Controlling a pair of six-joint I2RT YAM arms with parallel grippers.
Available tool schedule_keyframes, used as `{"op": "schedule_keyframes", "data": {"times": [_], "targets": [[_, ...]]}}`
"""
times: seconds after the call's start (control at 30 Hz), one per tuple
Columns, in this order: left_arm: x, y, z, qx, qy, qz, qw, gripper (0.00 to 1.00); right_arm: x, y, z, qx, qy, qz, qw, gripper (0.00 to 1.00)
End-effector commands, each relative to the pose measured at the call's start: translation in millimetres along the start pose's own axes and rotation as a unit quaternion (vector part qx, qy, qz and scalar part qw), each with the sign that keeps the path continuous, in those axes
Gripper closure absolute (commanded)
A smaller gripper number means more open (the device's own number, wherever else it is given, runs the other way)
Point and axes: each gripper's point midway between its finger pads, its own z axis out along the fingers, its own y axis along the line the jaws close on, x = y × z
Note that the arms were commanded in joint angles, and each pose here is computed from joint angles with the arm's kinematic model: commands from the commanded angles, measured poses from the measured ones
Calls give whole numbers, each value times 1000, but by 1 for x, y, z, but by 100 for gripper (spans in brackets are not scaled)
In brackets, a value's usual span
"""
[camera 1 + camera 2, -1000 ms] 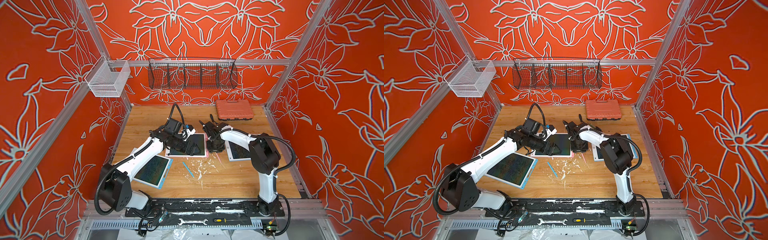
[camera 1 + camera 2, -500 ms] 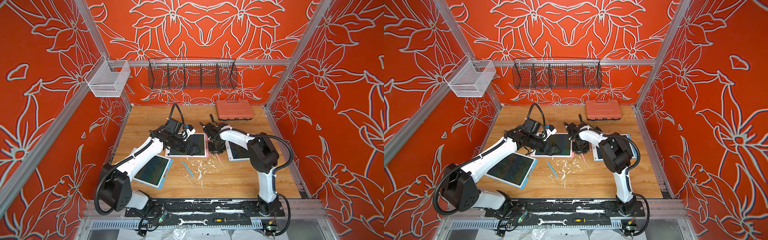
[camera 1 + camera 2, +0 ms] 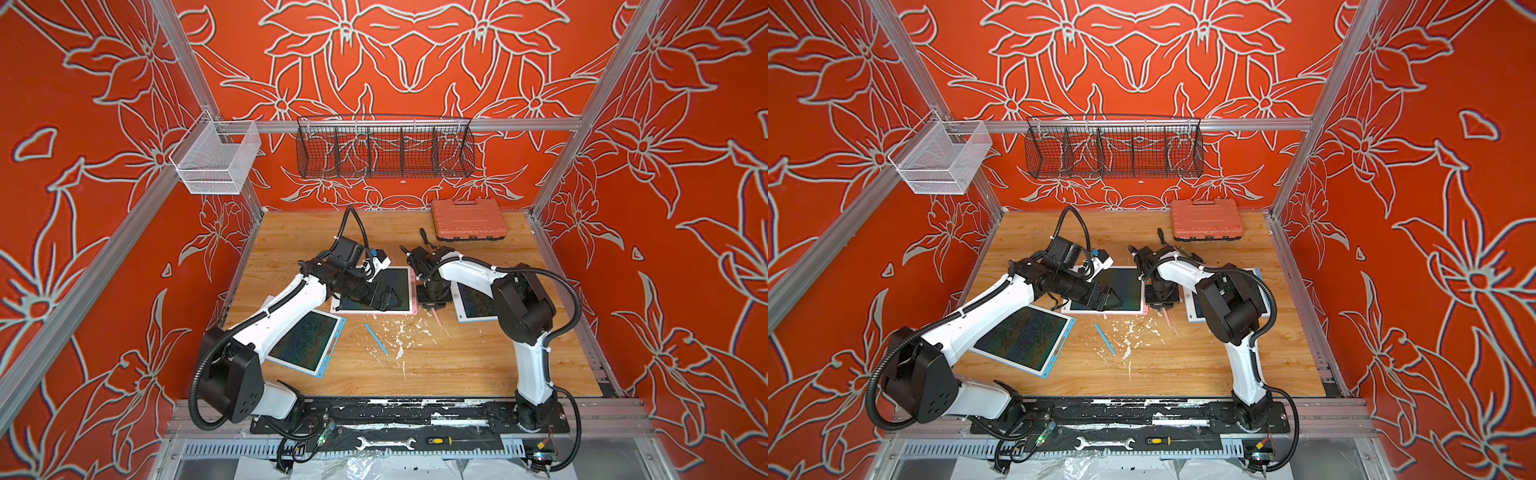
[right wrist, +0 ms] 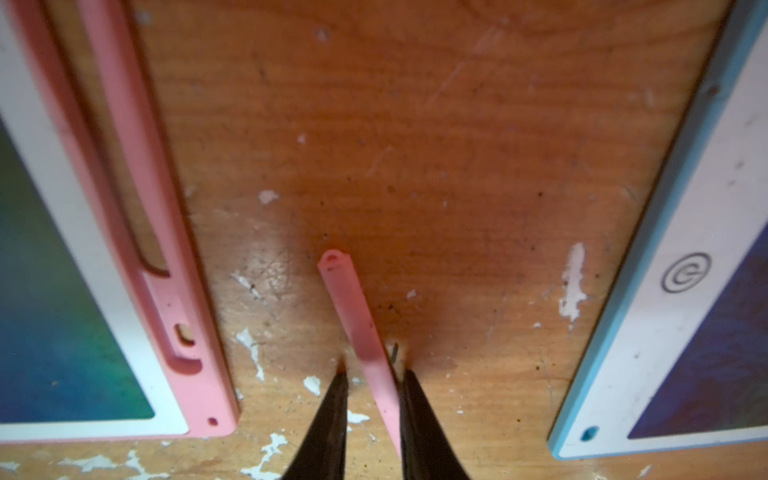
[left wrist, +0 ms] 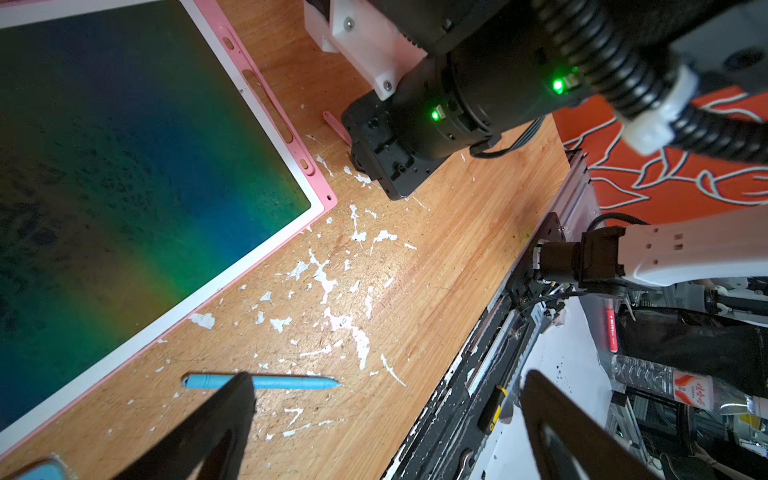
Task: Place the stylus back onto the writing tablet
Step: Pick up the stylus from the center of the board.
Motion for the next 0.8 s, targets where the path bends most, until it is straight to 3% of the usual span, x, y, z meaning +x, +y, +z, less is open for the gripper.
{"op": "schedule_keyframes", "data": {"times": [0.0,0.77], "targets": [[4,0,3,2,6,7,1000,3,10,-6,11,10,22,10,1000,79],[4,0,2,1,5,7,1000,3,16,7,15,-30,36,3,999,90]]}}
